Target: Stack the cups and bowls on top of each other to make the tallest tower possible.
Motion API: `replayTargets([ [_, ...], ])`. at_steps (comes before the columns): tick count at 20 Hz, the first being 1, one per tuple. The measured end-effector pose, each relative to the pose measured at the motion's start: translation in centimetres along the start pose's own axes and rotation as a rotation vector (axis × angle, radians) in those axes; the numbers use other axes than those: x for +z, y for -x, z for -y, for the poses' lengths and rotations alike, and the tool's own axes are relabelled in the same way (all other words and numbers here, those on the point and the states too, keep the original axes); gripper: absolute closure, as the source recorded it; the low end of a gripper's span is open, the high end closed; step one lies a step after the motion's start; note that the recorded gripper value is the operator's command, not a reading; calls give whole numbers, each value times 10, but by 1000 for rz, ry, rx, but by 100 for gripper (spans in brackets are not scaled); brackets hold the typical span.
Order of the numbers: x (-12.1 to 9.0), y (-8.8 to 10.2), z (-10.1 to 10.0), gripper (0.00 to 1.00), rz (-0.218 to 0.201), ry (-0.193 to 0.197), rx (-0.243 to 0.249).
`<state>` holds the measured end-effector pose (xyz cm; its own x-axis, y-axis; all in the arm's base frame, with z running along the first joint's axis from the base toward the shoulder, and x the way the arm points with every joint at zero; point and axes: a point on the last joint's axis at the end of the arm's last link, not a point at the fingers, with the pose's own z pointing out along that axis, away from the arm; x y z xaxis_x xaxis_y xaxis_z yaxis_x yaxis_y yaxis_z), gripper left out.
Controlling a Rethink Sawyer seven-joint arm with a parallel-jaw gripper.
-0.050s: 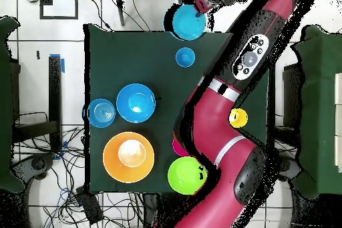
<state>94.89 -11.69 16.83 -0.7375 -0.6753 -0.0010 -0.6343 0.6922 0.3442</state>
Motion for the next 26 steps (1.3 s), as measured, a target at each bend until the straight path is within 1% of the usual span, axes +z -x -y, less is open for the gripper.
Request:
replayTargets([
  [5, 0, 1, 1, 100, -22, -7, -19],
  [15, 2, 6, -1, 100, -1, 11, -27],
  [26, 11, 8, -1, 100, 12, 34, -30],
])
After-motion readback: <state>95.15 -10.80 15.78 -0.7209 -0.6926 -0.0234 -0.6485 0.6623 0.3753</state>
